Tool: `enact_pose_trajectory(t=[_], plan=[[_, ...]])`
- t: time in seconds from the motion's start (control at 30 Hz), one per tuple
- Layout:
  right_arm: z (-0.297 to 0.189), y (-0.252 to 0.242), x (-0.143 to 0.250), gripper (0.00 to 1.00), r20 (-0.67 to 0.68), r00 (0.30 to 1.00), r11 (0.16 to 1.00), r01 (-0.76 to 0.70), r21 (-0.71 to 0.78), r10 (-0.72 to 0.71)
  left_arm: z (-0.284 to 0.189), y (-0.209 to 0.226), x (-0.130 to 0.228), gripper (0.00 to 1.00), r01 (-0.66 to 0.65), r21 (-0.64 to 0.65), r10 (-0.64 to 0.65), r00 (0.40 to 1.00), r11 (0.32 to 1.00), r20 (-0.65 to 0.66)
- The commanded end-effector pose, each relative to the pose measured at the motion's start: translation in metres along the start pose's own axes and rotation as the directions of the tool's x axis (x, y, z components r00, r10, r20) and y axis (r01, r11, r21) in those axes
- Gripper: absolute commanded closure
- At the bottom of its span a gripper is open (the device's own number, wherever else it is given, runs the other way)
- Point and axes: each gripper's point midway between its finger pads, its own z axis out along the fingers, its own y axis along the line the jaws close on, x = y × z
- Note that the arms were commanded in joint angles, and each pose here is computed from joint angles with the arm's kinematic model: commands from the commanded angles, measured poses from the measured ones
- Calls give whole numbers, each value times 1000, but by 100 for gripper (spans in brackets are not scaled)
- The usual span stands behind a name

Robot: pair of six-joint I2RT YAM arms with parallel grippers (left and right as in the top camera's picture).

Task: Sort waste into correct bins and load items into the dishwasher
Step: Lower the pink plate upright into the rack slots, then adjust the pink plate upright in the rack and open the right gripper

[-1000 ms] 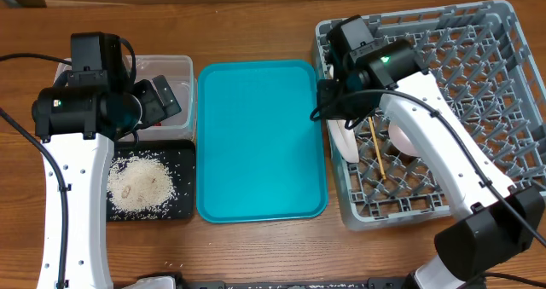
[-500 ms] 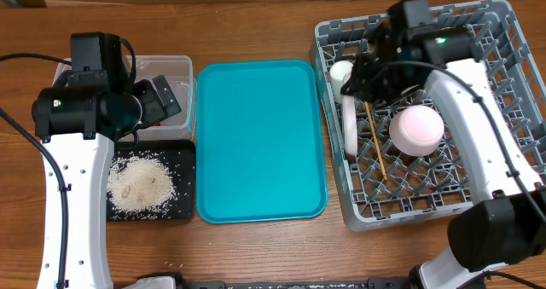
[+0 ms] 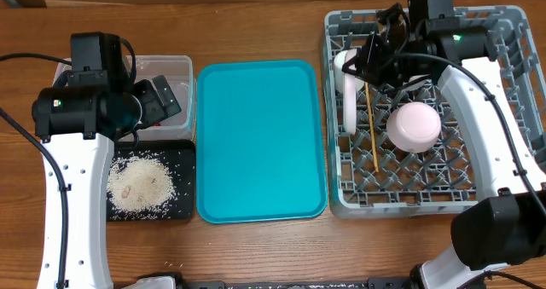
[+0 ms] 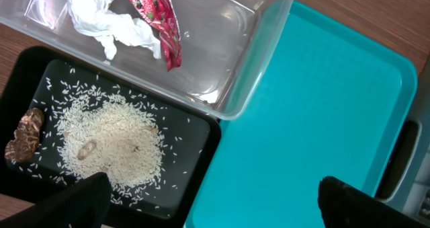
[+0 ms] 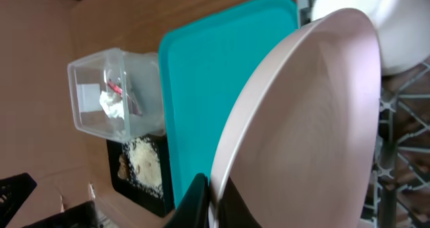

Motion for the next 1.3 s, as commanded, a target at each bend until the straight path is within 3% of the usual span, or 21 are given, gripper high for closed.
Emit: enact_pose_trajectory(t=[0.0, 0.23, 0.53, 0.87, 1.03, 1.27], plan=[[-15, -14, -24, 96, 102, 995, 998, -15, 63, 9, -3, 2, -4, 0, 7, -9, -6, 1000, 1000, 17], [-25, -12, -29, 96, 125, 992, 999, -15, 49, 9, -3, 2, -4, 0, 7, -9, -6, 1000, 1000, 17], [-82, 6, -38, 96, 244, 969, 1000, 21, 18, -25, -3, 2, -4, 0, 7, -9, -6, 1000, 1000, 16], [-84, -27, -14, 96, 151, 988, 997, -30, 72, 19, -3, 2, -4, 0, 7, -9, -7, 1000, 1000, 17], [-84, 15, -2, 96, 85, 994, 984, 79, -161, -65, -3, 2, -4, 0, 7, -9, -7, 1000, 1000, 16], [-87, 26, 10, 96, 52, 990, 961, 140, -239, -132, -3, 1, -3, 0, 2, -7, -2, 1000, 1000, 15]])
